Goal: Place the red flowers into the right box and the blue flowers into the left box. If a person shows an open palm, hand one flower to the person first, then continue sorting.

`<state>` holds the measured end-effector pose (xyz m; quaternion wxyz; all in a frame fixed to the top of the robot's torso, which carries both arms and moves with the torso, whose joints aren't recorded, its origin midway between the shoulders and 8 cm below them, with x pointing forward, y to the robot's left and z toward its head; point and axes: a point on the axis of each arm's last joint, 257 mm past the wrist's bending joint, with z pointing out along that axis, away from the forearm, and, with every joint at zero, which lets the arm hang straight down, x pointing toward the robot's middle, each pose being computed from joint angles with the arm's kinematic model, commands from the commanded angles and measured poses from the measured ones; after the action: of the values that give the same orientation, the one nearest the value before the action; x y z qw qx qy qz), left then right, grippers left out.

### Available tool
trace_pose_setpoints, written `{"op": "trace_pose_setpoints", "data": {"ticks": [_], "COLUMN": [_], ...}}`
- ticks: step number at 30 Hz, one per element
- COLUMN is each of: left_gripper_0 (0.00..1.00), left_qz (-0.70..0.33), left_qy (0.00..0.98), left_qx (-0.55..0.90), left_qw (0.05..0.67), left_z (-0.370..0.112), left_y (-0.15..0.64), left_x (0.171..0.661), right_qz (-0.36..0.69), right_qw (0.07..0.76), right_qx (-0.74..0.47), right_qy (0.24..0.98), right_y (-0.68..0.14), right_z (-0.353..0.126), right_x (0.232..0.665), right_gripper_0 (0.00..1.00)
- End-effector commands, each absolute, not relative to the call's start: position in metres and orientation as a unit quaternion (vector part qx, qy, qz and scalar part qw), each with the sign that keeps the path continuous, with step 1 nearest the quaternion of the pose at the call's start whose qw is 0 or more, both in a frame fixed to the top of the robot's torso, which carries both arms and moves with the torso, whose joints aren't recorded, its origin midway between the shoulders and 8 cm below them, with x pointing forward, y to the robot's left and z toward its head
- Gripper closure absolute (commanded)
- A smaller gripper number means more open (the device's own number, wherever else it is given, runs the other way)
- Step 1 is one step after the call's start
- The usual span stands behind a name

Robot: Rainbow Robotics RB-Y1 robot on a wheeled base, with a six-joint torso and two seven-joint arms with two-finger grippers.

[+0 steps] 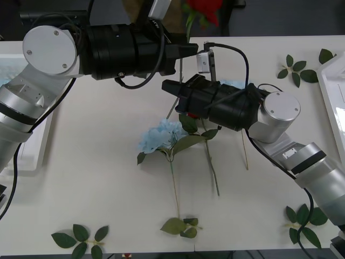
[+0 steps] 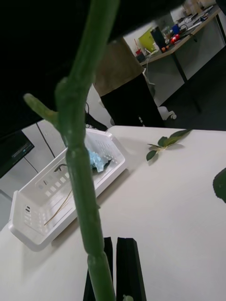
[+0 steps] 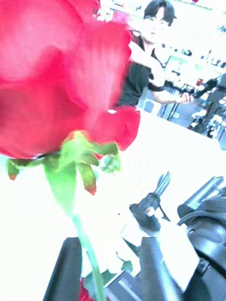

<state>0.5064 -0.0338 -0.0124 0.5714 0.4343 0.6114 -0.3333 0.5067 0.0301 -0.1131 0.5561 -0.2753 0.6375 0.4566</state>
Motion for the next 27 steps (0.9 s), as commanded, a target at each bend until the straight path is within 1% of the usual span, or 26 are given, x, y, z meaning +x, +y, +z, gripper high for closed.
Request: {"op": "trace_pose_setpoints", "data": {"ticks": [1,7,10,14,18,22,24,26,27], "left_gripper_0": [0.0,0.0,0.0,0.0,0.0,0.0,0.0,0.0,0.0], "left_qz": [-0.301,-0.303,-0.302,-0.304,-0.304,-0.315,-0.334,-0.36,-0.363], "left_qy": [0.57,0.57,0.569,0.569,0.569,0.572,0.581,0.611,0.619], "left_qx": [0.471,0.47,0.471,0.47,0.471,0.467,0.465,0.457,0.456], "left_qw": [0.602,0.603,0.602,0.602,0.602,0.596,0.578,0.537,0.526], "left_z": [0.007,0.008,0.007,0.007,0.007,0.005,-0.003,-0.024,-0.031], "left_y": [-0.039,-0.038,-0.039,-0.039,-0.039,-0.039,-0.039,-0.033,-0.031], "left_x": [0.502,0.502,0.502,0.501,0.501,0.498,0.493,0.49,0.491], "right_qz": [0.469,0.461,0.45,0.44,0.424,0.383,0.361,0.317,0.303], "right_qw": [0.575,0.579,0.575,0.554,0.527,0.49,0.477,0.46,0.455], "right_qx": [-0.291,-0.279,-0.266,-0.248,-0.236,-0.217,-0.209,-0.198,-0.195], "right_qy": [0.604,0.612,0.63,0.662,0.698,0.752,0.774,0.806,0.815], "right_y": [0.051,0.042,0.023,-0.017,-0.069,-0.153,-0.19,-0.247,-0.263], "right_z": [-0.076,-0.08,-0.091,-0.1,-0.103,-0.108,-0.108,-0.106,-0.107], "right_x": [0.499,0.506,0.517,0.534,0.551,0.567,0.571,0.575,0.575], "right_gripper_0": [1.0,1.0,1.0,1.0,1.0,1.0,1.0,1.0,1.0]}}
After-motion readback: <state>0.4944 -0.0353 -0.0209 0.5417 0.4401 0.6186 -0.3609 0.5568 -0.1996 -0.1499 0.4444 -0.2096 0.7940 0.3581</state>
